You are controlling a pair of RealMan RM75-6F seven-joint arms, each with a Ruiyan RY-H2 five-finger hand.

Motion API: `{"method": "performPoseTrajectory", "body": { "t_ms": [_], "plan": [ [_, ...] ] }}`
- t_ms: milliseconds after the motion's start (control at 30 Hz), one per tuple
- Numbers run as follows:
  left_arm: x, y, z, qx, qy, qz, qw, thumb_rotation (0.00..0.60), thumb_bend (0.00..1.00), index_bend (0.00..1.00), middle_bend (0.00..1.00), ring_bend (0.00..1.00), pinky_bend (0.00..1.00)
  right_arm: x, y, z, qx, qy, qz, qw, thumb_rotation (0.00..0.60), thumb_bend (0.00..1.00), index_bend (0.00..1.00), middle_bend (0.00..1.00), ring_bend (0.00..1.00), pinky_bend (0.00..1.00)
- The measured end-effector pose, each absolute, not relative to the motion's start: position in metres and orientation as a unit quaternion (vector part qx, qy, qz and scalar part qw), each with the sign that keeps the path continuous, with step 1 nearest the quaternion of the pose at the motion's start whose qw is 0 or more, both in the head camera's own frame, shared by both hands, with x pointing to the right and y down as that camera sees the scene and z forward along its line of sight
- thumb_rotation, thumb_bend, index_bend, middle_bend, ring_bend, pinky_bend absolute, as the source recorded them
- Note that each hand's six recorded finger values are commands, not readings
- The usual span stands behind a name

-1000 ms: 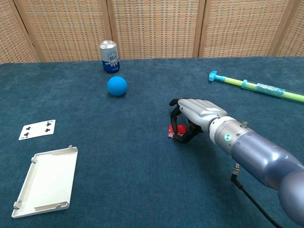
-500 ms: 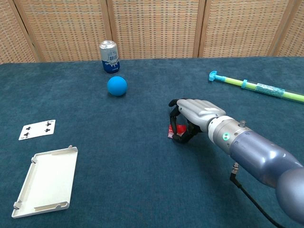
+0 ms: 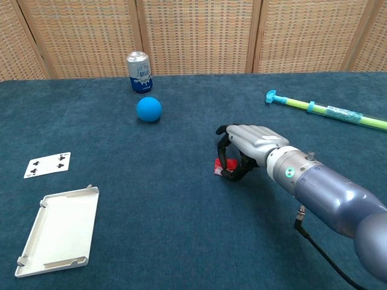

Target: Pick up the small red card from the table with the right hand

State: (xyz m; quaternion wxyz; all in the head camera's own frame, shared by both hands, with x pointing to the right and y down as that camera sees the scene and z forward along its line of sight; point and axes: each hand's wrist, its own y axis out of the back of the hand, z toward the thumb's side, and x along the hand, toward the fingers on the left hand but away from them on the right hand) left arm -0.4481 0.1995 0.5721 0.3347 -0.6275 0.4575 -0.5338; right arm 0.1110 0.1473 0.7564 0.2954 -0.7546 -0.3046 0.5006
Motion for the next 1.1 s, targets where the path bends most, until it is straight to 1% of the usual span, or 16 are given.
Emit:
{"method": "performPoseTrajectory", "body": {
  "t_ms": [633, 1100],
  "plan": [
    [-0.451, 0.198, 0.573, -0.626, 0.46, -0.536, 0.331, 0.6, 0.15, 0.0, 0.0, 0.0, 0.08, 0.107, 0.13, 0.748, -0.747, -0.309, 0.499, 0.314, 0.6, 0.69, 0.66, 0.16, 0.0, 0.0],
    [-0.452, 0.197, 0.574, -0.622, 0.46, -0.54, 0.331, 0.6, 0.15, 0.0, 0.0, 0.0, 0.08, 0.103, 0.101, 0.743, -0.736, -0.315, 0.503, 0.327, 0.6, 0.69, 0.66, 0.16, 0.0, 0.0]
  ]
}}
